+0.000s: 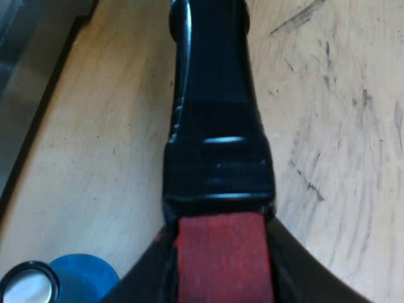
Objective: Put the handle in the coffee machine
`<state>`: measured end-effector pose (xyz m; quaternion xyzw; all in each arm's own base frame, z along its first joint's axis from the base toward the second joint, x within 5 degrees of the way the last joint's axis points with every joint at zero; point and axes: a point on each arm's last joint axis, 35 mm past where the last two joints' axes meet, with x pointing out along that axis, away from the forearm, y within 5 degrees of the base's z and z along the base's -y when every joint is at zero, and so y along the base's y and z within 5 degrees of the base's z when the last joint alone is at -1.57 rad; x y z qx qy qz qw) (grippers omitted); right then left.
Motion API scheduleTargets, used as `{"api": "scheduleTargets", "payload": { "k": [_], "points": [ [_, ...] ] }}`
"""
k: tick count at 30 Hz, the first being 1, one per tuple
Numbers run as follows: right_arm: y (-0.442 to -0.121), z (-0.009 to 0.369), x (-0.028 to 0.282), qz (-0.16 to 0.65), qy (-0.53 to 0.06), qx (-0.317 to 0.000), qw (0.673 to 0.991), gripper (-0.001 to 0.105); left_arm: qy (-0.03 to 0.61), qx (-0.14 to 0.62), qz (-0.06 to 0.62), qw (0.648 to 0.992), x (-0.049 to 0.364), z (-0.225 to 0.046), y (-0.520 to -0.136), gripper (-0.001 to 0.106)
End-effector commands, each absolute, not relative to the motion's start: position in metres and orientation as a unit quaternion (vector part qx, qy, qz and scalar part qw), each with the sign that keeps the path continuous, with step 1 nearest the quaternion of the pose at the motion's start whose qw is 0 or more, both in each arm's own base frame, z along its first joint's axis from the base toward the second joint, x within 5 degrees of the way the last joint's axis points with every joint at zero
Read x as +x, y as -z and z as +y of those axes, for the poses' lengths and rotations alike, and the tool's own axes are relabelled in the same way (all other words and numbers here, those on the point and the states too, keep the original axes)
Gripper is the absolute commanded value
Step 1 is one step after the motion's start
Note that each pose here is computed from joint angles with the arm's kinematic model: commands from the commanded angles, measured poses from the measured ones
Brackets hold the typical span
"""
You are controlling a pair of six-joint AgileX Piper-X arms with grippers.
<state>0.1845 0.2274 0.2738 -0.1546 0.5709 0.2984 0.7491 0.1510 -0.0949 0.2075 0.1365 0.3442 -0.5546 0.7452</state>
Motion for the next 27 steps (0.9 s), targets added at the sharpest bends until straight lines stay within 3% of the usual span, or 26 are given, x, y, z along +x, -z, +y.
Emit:
{"api": "scheduleTargets", "payload": {
  "k": [1, 10, 15, 21, 27],
  "points": [
    [-0.284, 0.229, 0.183, 0.554, -0.337, -0.155, 0.745, 0.079, 0.564, 0.138, 0.339, 0.74, 0.15, -0.096, -0.208, 0.0],
    [-0.284, 0.229, 0.184, 0.55, -0.326, -0.162, 0.752, 0.079, 0.564, 0.138, 0.339, 0.74, 0.15, -0.096, -0.208, 0.0],
    [-0.284, 0.226, 0.186, 0.534, -0.289, -0.186, 0.772, 0.079, 0.56, 0.136, 0.337, 0.745, 0.15, -0.094, -0.21, 0.0],
    [-0.286, 0.227, 0.187, 0.532, -0.288, -0.184, 0.774, 0.079, 0.541, 0.128, 0.338, 0.759, 0.15, -0.085, -0.214, 0.0],
    [-0.29, 0.232, 0.192, 0.506, -0.291, -0.17, 0.794, 0.079, 0.52, 0.098, 0.39, 0.754, 0.145, -0.071, -0.209, 0.0]
  ]
}}
